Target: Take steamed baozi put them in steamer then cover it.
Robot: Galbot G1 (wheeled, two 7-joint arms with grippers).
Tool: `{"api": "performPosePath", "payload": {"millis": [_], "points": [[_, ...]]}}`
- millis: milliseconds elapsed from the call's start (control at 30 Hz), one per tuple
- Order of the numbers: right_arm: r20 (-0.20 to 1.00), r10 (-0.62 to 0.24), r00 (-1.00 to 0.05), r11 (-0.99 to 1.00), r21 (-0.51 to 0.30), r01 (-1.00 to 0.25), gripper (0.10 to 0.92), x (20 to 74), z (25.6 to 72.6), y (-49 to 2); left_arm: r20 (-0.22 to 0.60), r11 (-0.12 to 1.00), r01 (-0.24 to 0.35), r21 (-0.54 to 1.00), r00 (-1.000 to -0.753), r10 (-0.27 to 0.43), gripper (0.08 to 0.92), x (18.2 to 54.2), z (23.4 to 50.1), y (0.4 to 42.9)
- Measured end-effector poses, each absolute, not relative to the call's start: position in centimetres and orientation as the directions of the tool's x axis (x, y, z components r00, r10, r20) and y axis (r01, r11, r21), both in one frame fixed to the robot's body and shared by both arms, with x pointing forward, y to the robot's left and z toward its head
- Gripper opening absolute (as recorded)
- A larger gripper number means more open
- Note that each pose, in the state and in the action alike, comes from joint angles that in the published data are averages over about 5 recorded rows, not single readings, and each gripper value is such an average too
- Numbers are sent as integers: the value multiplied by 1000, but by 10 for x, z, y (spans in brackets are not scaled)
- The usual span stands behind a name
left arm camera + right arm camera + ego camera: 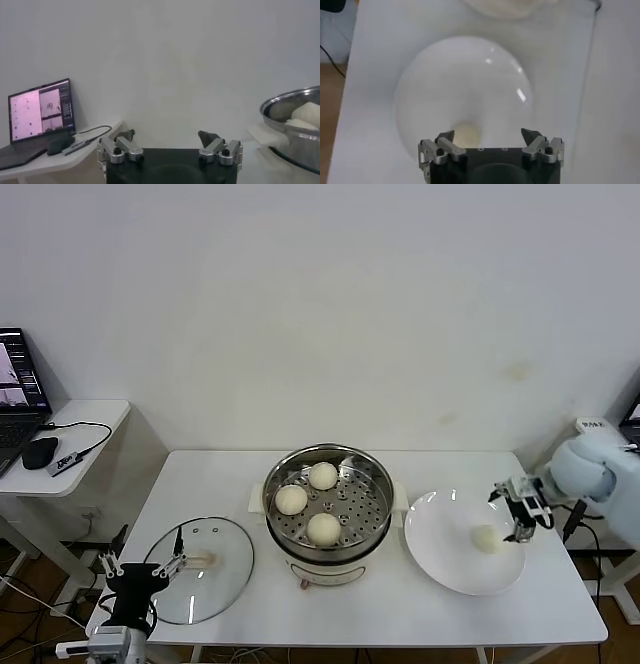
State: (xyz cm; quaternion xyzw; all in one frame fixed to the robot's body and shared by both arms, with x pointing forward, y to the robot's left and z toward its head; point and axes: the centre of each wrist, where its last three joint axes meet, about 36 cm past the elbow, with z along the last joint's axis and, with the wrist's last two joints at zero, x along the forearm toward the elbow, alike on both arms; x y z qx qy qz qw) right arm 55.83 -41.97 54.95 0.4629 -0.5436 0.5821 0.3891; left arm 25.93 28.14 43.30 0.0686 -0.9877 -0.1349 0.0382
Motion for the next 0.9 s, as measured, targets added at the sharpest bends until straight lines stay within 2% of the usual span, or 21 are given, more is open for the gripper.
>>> {"api": "performPosePath", "payload": {"millis": [900], "points": [[967, 8, -254, -72, -253, -965, 822, 585, 460, -421, 66, 947, -146, 285, -983, -171, 823, 258, 430, 289]]}}
